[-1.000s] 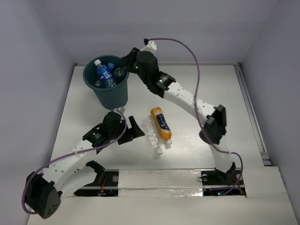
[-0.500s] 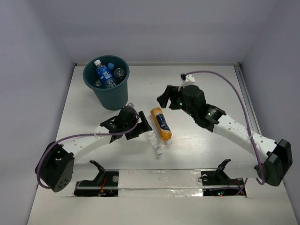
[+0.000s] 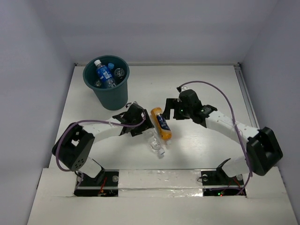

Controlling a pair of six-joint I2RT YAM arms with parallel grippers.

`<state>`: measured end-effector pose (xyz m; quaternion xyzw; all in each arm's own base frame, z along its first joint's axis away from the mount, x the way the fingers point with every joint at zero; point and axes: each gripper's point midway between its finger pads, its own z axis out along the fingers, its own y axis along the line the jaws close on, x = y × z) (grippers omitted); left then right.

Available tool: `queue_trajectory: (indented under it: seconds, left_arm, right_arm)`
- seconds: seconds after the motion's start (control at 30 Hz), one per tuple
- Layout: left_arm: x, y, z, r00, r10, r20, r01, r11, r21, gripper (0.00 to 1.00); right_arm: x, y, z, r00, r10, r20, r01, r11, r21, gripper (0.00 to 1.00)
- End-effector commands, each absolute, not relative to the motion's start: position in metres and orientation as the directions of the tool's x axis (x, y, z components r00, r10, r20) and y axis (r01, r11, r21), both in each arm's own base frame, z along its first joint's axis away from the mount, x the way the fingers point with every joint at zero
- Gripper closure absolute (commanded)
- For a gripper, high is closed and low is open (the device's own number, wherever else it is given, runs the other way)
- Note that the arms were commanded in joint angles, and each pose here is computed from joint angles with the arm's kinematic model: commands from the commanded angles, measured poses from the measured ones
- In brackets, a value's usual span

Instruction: Put the plastic bottles in the bin

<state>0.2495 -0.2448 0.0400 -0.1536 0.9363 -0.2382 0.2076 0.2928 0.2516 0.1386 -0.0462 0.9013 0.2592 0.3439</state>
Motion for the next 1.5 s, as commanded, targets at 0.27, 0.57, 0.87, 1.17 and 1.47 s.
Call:
queue_trajectory:
  seconds: [0.27,0.57,0.87,1.17,1.47]
  left_arm:
    - [0.251,-0.220,0.062,-0.811,-0.407,-0.422,-0.190,0.864,-0.467,0.51]
    - [0.277,-0.171,0.215,-0.639,-0.479,-0.601,-0.099,0.827,-0.554,0.61]
    - [0.344,-0.070,0.400,-0.288,-0.472,-0.833,-0.111,0.881,-0.460,0.63]
    - [0.386,0.019,0.458,-0.064,-0.385,-0.921,-0.353,0.872,-0.340,0.65]
    - [0.405,0.051,0.414,-0.135,-0.234,-0.963,-0.506,0.852,-0.136,0.65]
  right_arm:
    - [0.327,0.292,0.106,-0.813,-0.084,-0.577,-0.364,0.846,0.391,0.02]
    - [0.344,0.304,0.050,-0.851,-0.157,-0.500,-0.365,0.862,0.351,0.10]
    - [0.338,0.301,0.085,-0.822,-0.100,-0.561,-0.366,0.847,0.386,0.45]
    - [0.312,0.283,0.157,-0.758,-0.011,-0.652,-0.387,0.812,0.436,0.45]
    - [0.315,0.282,0.238,-0.673,0.063,-0.737,-0.425,0.782,0.456,0.44]
